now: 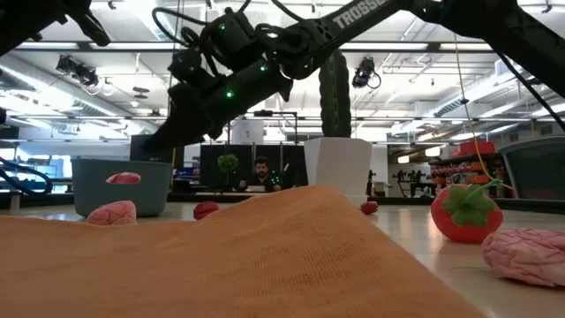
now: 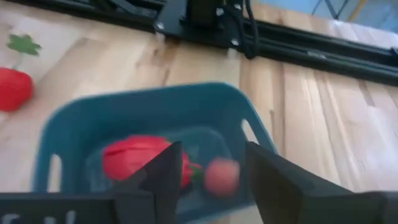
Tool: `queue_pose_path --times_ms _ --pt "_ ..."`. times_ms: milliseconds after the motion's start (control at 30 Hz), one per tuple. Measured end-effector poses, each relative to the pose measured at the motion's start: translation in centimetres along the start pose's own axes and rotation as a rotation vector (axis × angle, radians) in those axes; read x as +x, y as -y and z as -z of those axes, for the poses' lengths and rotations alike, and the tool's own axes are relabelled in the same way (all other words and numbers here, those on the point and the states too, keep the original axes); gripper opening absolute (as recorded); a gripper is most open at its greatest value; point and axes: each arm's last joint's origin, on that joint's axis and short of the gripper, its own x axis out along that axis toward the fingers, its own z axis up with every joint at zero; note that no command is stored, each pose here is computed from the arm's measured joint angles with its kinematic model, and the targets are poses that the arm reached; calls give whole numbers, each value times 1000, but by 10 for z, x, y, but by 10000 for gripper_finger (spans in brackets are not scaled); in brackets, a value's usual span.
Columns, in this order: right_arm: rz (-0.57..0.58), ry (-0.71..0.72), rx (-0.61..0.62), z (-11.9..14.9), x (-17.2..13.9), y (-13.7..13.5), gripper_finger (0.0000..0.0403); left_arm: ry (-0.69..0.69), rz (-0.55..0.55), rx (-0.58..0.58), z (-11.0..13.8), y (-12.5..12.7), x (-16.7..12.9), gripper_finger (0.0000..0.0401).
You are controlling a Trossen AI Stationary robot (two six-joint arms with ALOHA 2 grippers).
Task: Pick and placing Produce into tupperware
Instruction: Put the peach into the blue bin
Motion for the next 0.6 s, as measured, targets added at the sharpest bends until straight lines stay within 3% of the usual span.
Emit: queue_pose_path --times_ms 100,267,433,600 --pt "38 -54 2 -2 -7 1 195 -5 0 1 1 0 0 18" --pt "119 -231 17 -14 -46 12 193 -11 -1 -2 1 0 0 14" --pt "98 -462 93 0 -70 20 188 -11 -1 -1 1 0 0 22" --pt "91 -527 129 20 -68 22 188 -11 -1 -1 1 0 0 27"
